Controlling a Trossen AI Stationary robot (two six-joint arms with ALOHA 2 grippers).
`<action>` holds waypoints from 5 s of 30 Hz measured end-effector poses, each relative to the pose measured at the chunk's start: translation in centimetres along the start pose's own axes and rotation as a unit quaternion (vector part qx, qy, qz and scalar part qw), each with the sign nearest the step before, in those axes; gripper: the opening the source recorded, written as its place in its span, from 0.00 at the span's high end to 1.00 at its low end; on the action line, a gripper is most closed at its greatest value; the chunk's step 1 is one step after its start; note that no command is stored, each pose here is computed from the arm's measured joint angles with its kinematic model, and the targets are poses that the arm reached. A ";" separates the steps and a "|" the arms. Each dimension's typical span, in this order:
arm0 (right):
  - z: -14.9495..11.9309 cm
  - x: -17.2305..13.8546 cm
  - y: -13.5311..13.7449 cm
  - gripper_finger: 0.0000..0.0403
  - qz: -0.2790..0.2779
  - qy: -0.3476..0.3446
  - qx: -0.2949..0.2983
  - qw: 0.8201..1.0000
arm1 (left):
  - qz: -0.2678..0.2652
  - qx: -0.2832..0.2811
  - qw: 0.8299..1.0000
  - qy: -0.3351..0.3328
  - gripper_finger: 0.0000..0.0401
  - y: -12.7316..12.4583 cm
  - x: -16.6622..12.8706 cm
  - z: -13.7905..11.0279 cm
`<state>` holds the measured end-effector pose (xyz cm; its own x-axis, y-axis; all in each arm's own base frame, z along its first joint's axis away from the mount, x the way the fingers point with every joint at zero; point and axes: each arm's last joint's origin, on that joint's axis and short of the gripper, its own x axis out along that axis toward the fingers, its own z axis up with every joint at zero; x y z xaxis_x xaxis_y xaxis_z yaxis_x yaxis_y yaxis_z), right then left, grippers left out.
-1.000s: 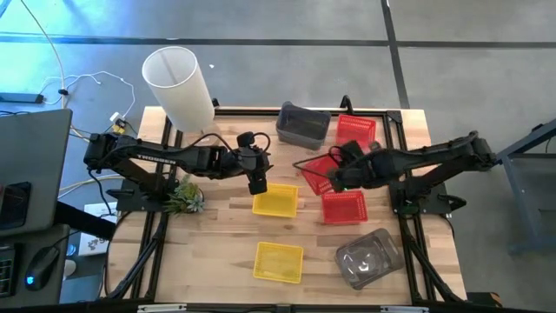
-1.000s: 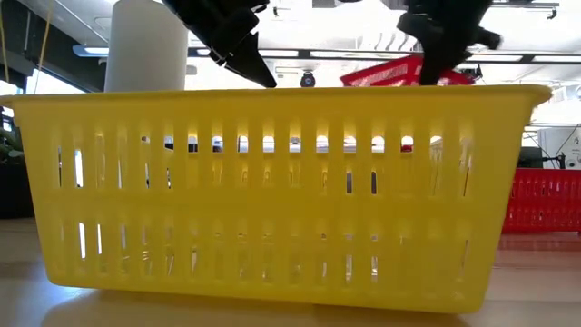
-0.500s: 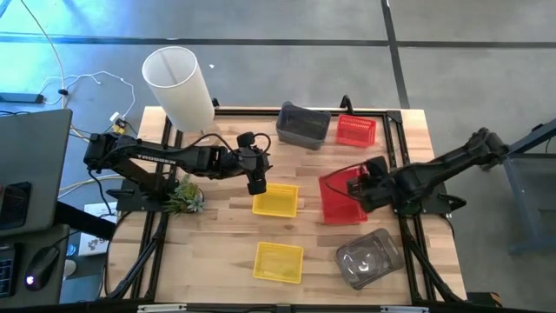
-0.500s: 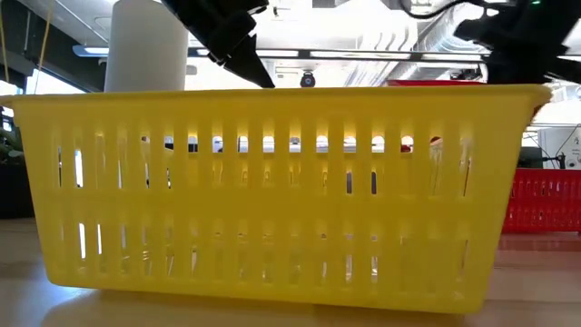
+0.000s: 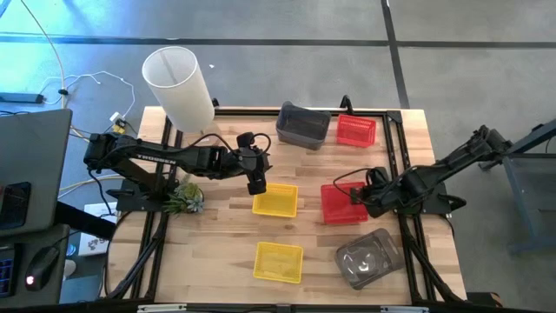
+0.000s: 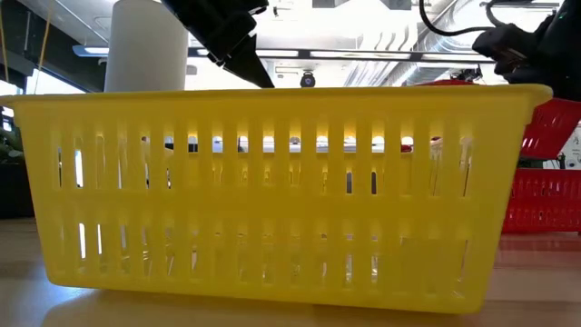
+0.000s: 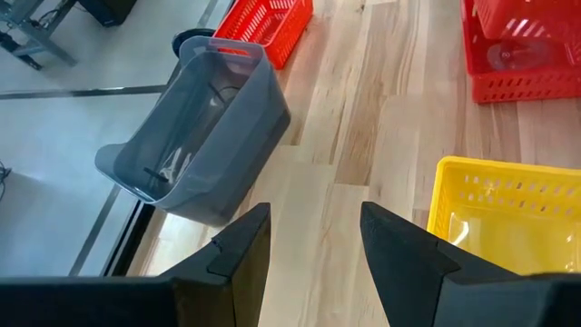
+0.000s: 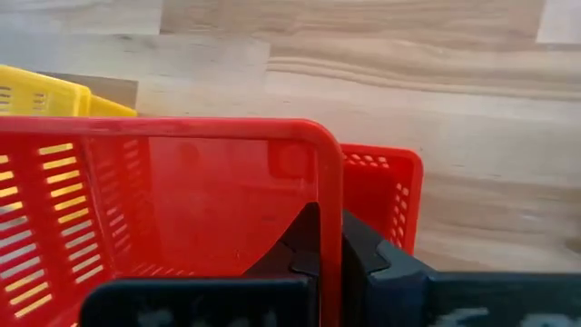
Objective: Stack baskets by color
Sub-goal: Stack the middle red bin on the bottom red bin, then stack the bottom black bin on the stacked black bin
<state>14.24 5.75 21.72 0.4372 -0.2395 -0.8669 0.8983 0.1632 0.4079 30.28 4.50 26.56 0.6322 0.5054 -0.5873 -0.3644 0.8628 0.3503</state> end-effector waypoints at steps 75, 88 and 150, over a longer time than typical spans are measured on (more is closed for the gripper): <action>-0.5 1.0 0.4 0.74 -0.090 0.045 -0.059 0.993 | 0.013 -0.001 1.000 0.021 0.61 1.1 0.5 -0.4; -0.2 -0.9 2.6 0.76 -0.027 0.053 -0.217 0.974 | 0.010 -0.059 0.998 0.025 0.61 1.0 0.5 -0.5; -8.6 -2.3 9.0 0.76 0.128 0.175 -0.671 0.709 | -0.071 -0.180 0.980 0.047 0.61 0.4 0.4 -0.8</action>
<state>20.96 15.97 24.98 0.3290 0.1764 -0.9277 -0.1608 0.9785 0.1291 29.82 5.09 25.91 0.6350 0.3632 -0.6818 -0.5049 0.8631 -0.0105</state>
